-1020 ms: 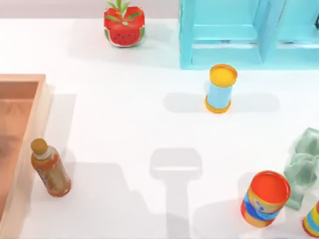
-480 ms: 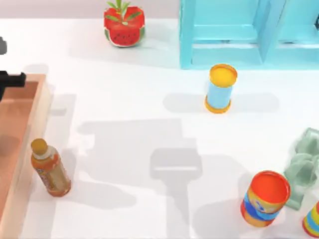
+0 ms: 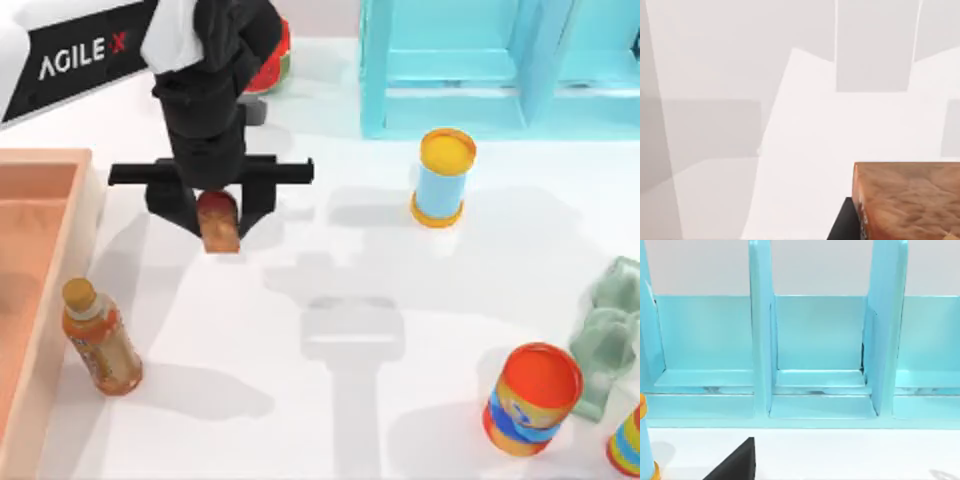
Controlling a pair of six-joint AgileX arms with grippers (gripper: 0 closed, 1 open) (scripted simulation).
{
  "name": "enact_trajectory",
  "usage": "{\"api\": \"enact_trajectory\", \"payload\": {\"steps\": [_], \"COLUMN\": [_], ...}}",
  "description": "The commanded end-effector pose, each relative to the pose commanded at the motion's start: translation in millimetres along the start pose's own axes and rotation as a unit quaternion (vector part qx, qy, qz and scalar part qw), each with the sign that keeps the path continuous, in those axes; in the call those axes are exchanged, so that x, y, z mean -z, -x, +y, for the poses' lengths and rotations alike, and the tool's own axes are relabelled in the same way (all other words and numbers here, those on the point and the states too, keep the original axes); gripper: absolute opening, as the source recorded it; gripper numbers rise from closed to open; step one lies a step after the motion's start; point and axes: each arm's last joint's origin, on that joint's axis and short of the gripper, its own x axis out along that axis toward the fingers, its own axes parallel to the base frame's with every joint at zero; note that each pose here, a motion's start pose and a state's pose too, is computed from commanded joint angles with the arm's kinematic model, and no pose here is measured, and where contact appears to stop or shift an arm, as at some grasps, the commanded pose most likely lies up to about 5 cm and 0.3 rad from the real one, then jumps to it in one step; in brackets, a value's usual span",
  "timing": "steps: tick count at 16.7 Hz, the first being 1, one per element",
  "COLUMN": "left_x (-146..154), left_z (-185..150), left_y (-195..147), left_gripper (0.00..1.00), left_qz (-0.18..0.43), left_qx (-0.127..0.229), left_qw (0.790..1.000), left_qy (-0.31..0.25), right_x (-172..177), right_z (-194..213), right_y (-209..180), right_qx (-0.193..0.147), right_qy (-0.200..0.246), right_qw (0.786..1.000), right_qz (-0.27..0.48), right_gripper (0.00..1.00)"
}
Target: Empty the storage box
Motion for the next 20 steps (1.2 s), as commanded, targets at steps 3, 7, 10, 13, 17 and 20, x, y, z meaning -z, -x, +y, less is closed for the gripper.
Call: {"api": "enact_trajectory", "payload": {"steps": [3, 7, 10, 13, 17, 20], "left_x": [0.8, 1.1, 0.5, 0.6, 1.0, 1.0], "left_z": [-15.0, -13.7, -14.2, -14.8, -14.7, -14.7], "left_y": [-8.0, -9.5, -26.9, -49.4, -53.0, -53.0], "left_gripper": [0.00, 0.00, 0.00, 0.00, 0.00, 0.23], "left_qz": [0.001, 0.003, 0.001, 0.000, 0.001, 0.001], "left_qx": [0.000, -0.001, 0.000, 0.000, 0.000, 0.000], "left_qw": [1.000, 1.000, 1.000, 1.000, 1.000, 1.000], "left_qy": [0.000, 0.001, 0.000, 0.000, 0.000, 0.000], "right_x": [0.0, 0.0, 0.0, 0.0, 0.0, 0.0], "right_z": [0.0, 0.0, 0.0, 0.0, 0.0, 0.0], "right_y": [0.0, 0.0, 0.0, 0.0, 0.0, 0.0], "right_qx": [0.000, 0.000, 0.000, 0.000, 0.000, 0.000], "right_qy": [0.000, 0.000, 0.000, 0.000, 0.000, 0.000], "right_qw": [1.000, 1.000, 1.000, 1.000, 1.000, 1.000], "right_qz": [0.000, 0.000, 0.000, 0.000, 0.000, 0.000], "right_gripper": [1.00, 1.00, 1.00, 1.00, 1.00, 1.00]}}
